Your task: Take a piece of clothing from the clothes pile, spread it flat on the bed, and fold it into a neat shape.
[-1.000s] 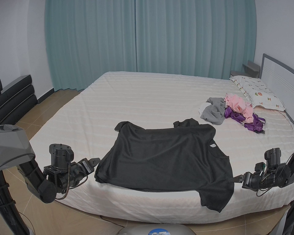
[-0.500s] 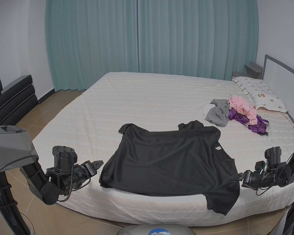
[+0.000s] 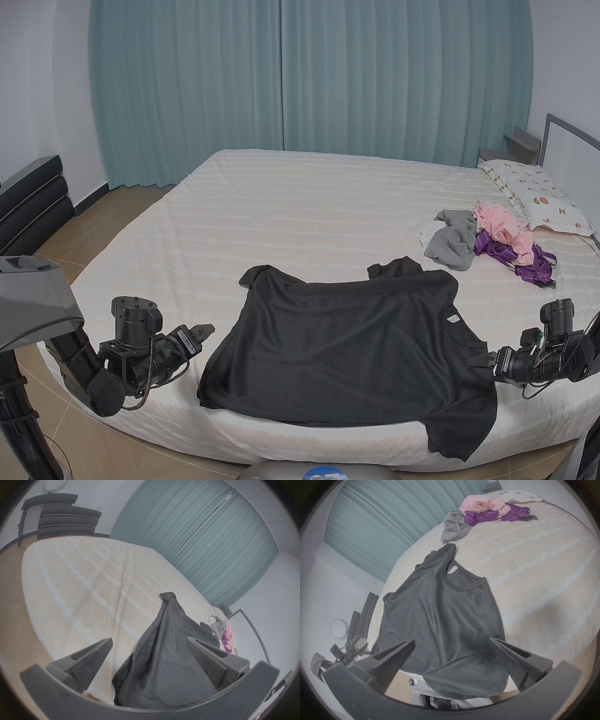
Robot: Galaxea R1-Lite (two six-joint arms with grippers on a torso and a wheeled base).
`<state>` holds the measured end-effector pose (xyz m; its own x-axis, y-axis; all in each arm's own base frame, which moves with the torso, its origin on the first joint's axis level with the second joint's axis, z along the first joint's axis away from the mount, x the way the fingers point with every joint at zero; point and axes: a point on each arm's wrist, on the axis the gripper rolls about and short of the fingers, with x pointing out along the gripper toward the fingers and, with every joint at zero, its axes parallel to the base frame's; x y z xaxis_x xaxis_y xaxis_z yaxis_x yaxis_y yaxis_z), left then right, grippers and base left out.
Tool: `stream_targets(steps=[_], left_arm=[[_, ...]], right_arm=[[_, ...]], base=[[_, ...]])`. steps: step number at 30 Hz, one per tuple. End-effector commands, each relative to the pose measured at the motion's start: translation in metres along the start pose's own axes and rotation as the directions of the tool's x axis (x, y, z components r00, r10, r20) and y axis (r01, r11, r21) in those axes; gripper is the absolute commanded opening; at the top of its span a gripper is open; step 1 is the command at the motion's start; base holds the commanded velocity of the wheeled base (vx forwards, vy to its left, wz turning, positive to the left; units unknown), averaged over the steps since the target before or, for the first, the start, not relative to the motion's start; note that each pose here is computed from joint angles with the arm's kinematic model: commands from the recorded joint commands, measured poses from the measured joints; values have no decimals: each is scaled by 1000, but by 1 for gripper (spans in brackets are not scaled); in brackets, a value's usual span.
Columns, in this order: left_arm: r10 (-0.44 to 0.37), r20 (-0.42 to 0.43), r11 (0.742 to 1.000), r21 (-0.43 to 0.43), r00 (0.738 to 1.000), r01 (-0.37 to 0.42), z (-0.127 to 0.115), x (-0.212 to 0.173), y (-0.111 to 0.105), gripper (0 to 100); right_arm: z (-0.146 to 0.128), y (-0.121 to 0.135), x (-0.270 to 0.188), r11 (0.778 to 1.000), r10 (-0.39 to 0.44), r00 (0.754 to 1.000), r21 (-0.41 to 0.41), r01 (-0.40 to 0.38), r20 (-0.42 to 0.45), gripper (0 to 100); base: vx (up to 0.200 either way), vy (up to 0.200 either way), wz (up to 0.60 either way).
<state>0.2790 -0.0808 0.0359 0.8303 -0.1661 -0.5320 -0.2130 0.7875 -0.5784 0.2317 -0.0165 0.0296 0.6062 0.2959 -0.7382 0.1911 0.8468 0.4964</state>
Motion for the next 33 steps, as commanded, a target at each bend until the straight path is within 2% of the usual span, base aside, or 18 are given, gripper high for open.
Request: stream_targets(steps=[1, 9, 19, 25, 33], left_arm=[[-10, 9, 1000, -14, 1000, 10, 2, 4, -3, 100], [-73, 73, 996, -36, 995, 76, 20, 24, -23, 100], [-87, 103, 995, -44, 991, 92, 64, 100, -59, 100], [-106, 91, 993, -38, 990, 110, 65, 145, -67, 100], [-107, 71, 993, -36, 992, 109, 52, 190, -62, 100]], right_arm=[[0, 1, 0, 1000, 5, 1000, 8, -5, 0, 100], [1, 3, 1, 1000, 14, 1000, 12, -14, 0, 100], [1, 3, 1, 999, 16, 1000, 34, -16, -1, 100], [0, 3, 1, 999, 18, 1000, 35, -18, -4, 100], [-1, 2, 3, 999, 18, 1000, 39, -18, -15, 100]], base=[[0, 0, 0], [0, 0, 0], [0, 0, 0], [0, 0, 0], [0, 0, 0]])
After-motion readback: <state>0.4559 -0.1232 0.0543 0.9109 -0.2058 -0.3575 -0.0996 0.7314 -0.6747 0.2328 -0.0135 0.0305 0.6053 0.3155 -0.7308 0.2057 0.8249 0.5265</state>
